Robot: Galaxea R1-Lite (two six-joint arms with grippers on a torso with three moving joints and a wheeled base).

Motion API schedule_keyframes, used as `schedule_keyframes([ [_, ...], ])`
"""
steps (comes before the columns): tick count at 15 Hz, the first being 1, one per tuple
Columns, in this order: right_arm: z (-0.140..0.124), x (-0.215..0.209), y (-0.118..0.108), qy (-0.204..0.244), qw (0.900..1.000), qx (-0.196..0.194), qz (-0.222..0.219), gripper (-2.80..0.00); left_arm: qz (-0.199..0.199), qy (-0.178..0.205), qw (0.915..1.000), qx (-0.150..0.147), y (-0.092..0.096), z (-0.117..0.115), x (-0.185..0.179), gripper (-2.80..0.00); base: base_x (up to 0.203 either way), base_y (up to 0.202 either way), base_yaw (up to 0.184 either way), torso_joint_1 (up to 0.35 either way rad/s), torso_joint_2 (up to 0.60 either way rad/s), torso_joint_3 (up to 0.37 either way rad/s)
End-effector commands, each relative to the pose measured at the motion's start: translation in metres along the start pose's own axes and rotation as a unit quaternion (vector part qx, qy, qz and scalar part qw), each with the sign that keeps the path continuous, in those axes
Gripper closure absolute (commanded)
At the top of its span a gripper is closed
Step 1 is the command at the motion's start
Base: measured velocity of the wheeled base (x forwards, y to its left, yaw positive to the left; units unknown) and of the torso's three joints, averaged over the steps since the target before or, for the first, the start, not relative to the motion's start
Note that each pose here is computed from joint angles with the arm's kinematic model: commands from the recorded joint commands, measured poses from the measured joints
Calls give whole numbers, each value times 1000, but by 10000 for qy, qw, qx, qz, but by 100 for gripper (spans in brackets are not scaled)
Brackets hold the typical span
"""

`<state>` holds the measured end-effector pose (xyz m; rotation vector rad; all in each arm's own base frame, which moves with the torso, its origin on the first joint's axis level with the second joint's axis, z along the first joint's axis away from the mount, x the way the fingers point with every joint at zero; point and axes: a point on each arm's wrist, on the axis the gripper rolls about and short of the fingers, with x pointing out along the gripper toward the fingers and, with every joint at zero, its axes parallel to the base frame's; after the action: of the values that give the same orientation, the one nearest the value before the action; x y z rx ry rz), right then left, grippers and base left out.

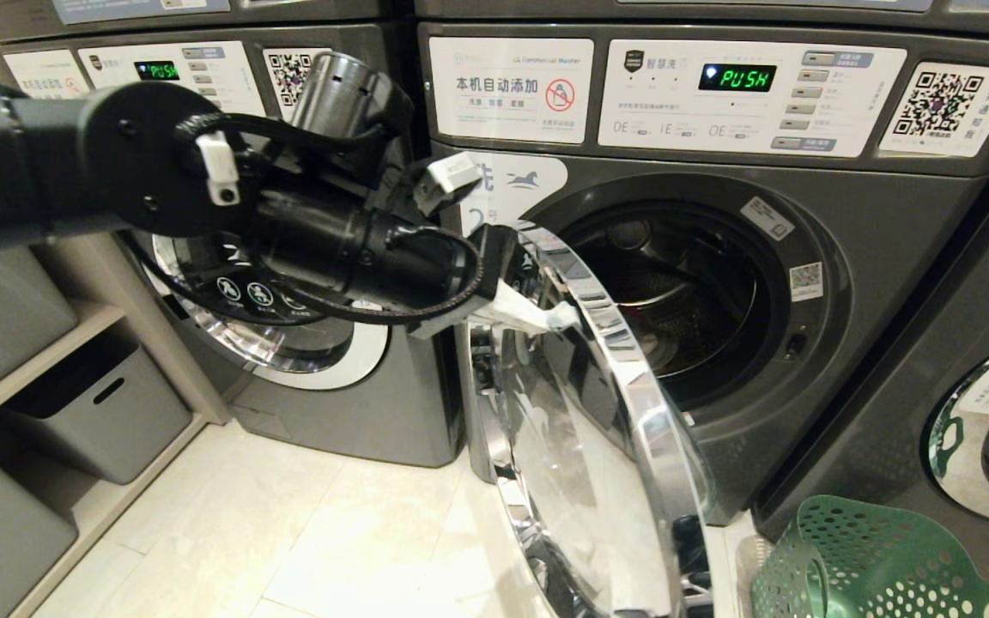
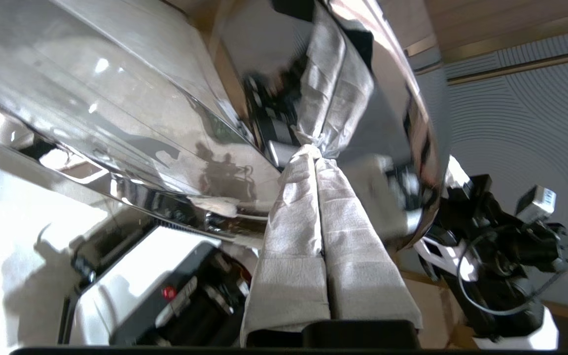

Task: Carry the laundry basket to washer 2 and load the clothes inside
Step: Close the washing machine door with the left hand

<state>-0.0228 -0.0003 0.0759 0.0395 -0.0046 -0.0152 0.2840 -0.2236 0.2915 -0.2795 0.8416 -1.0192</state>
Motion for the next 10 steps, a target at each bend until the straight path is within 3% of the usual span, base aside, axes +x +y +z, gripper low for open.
schedule_keyframes([
  [1, 0, 0, 0, 6, 10000, -6, 7, 0, -122, 120, 9998, 143, 2, 1, 47, 0, 0, 0, 0, 0, 0, 0],
  [3, 0, 0, 0, 6, 10000, -29, 15, 0, -191, -394, 9978, 507, 2, 9, 74, 0, 0, 0, 0, 0, 0, 0],
  [4, 0, 0, 0, 6, 10000, -36, 15, 0, -86, -905, 9932, 725, 4, 16, 87, 0, 0, 0, 0, 0, 0, 0],
  [6, 0, 0, 0, 6, 10000, -6, 0, 0, 725, -1936, 9747, 850, 8, 27, 97, 0, 0, 0, 0, 0, 0, 0],
  [8, 0, 0, 0, 17, 9993, -364, 52, 0, 1536, -2678, 9482, 742, 1, 37, 78, 0, 0, 0, 0, 0, 0, 0],
  [9, 6, -1, 1, -14, 9980, -620, 92, 0, 1679, -2914, 9390, 719, -7, 40, 64, 0, 0, 0, 0, 0, 0, 0],
  [10, 23, -3, 2, -21, 9978, -649, 166, 0, 1692, -3004, 9359, 726, -13, 41, 56, 0, 0, 0, 0, 0, 0, 0],
])
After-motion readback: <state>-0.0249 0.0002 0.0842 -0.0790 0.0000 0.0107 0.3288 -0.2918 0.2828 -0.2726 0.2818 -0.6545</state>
